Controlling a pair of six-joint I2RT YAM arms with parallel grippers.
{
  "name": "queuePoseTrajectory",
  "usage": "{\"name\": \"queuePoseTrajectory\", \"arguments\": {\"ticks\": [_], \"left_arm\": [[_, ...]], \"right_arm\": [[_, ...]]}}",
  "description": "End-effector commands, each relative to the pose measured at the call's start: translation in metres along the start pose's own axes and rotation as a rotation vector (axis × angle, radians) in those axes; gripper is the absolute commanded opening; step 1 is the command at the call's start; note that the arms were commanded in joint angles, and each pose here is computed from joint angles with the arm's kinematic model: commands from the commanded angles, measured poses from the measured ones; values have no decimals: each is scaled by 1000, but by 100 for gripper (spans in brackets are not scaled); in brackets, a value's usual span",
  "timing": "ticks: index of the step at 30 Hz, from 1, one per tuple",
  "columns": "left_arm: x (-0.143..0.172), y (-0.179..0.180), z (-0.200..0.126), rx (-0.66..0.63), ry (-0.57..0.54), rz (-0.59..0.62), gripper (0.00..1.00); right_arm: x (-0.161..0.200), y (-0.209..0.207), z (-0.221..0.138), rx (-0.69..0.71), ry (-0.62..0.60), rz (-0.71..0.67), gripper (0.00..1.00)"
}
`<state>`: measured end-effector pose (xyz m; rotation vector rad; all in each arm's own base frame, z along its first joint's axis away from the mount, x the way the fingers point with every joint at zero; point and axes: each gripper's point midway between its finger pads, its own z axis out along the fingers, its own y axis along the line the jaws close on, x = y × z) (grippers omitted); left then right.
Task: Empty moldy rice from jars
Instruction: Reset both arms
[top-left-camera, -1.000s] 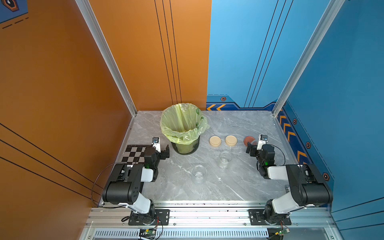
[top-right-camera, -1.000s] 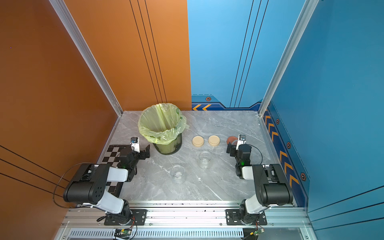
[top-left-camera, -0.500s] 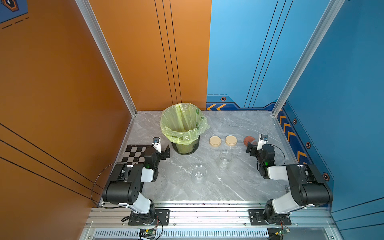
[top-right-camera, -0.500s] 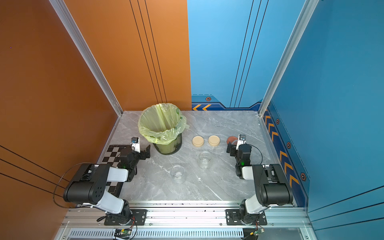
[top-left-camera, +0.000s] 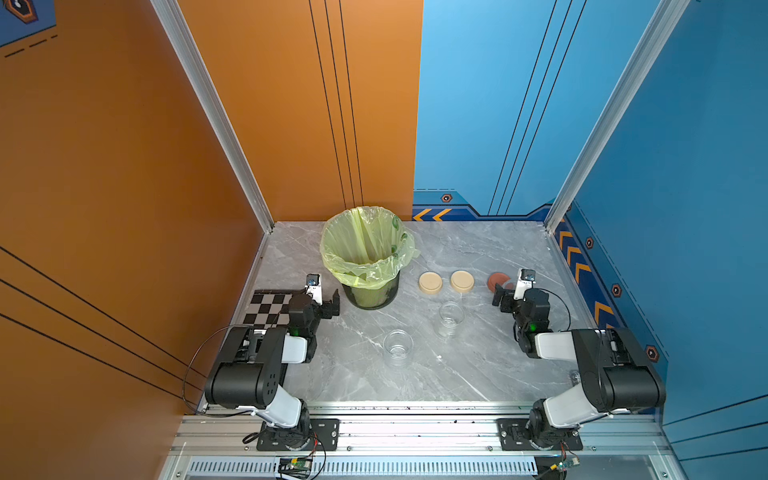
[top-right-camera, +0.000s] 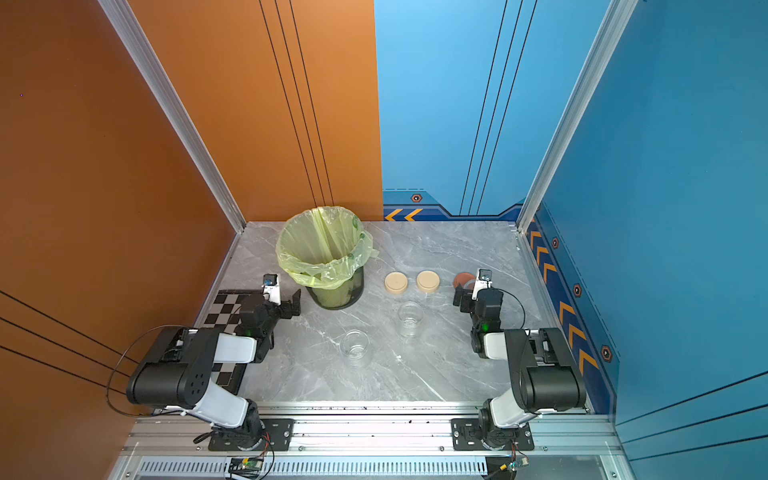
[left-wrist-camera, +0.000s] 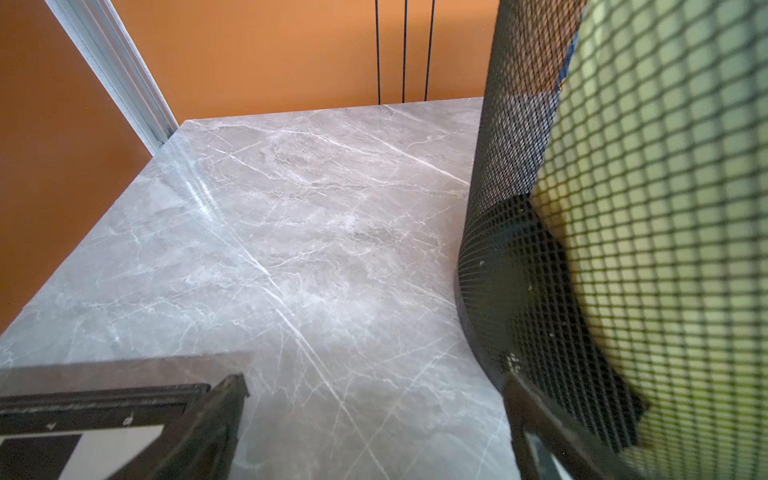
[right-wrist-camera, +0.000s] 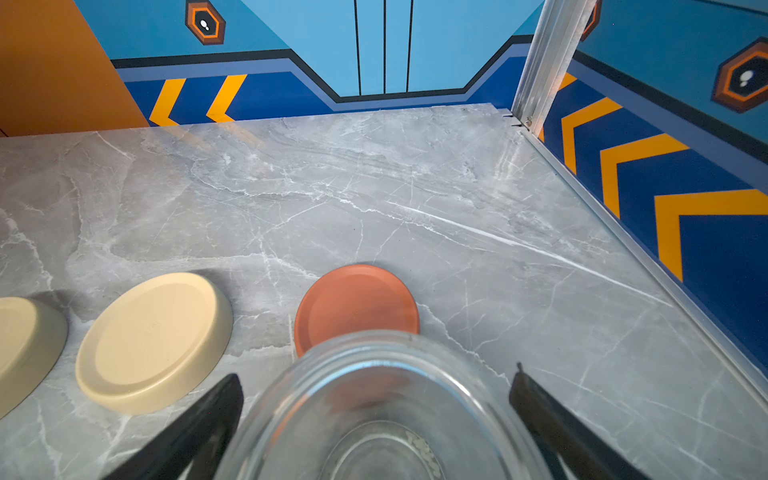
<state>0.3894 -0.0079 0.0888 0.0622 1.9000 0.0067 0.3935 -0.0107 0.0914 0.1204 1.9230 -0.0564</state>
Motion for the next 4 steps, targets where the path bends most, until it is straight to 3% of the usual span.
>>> {"name": "queuePoseTrajectory", "arguments": {"ticks": [1,4], "left_arm": [[-3,0,5,11,0,6,98],[-2,1,5,1,6,0,98]], "right_arm": [[-1,-3,0,10,-11,-7,100],[-1,-3,0,11,-12,-6,100]]}}
